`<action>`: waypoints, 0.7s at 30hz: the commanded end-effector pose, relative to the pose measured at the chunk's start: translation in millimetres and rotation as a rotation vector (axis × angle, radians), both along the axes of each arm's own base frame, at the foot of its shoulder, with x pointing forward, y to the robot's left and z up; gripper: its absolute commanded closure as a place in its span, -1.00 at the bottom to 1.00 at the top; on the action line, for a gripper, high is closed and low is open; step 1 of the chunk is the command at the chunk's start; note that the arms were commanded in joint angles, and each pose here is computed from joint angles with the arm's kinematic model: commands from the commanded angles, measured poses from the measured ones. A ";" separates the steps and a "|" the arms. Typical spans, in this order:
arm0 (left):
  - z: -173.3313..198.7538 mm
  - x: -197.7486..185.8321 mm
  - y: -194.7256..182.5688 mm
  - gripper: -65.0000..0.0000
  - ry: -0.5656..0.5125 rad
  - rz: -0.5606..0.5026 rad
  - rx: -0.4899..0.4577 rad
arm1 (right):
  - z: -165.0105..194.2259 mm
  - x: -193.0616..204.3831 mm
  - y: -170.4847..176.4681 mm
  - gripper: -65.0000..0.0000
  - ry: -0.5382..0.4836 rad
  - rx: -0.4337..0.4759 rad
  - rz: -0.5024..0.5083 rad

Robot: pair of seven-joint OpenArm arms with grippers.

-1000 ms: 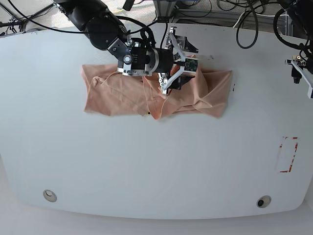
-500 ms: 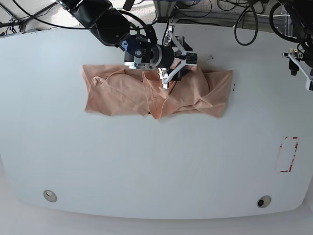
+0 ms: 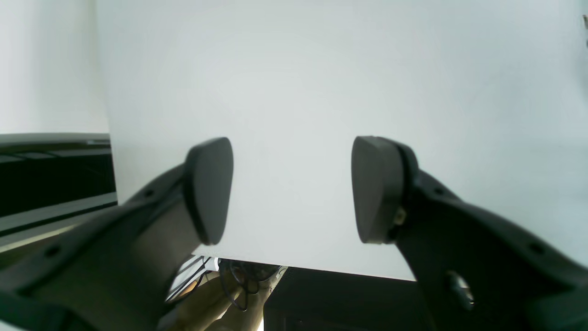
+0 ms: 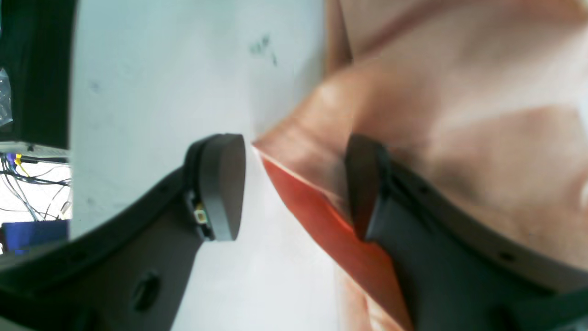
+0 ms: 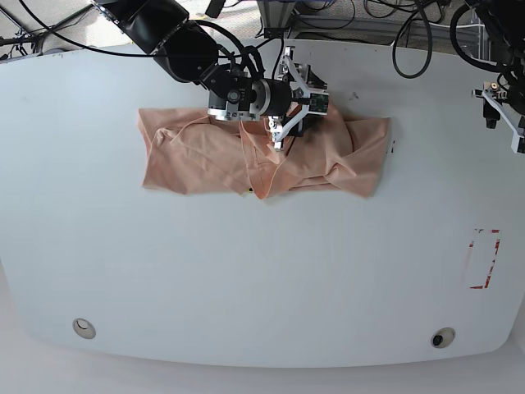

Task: Fold the T-shirt properly
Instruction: 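Release the right gripper and move it to the shirt's middle fold, then grasp the folded layer with the right gripper and pull it toward its end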

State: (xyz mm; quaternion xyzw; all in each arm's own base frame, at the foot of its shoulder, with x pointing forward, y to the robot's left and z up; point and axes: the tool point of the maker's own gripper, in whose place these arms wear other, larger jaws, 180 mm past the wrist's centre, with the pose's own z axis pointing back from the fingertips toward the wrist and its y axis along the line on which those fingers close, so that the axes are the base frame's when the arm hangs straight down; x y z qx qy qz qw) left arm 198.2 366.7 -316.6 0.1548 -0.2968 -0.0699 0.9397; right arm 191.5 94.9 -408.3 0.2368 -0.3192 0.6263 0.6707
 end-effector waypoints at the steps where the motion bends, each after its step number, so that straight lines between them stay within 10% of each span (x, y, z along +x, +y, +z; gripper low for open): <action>1: 12.1 4.7 5.6 -0.16 -0.030 -0.006 0.028 | 12.6 3.8 9.2 0.00 -0.010 0.071 -0.001; 9: 11.6 5.5 4.2 -0.16 -0.030 -0.011 0.026 | -2.0 8.2 5.7 0.74 0.022 0.072 -0.035; 21: 9.2 18.0 -9.2 -0.16 -0.030 -0.061 0.018 | 13.5 12.1 10.2 1.00 -0.010 0.105 -0.045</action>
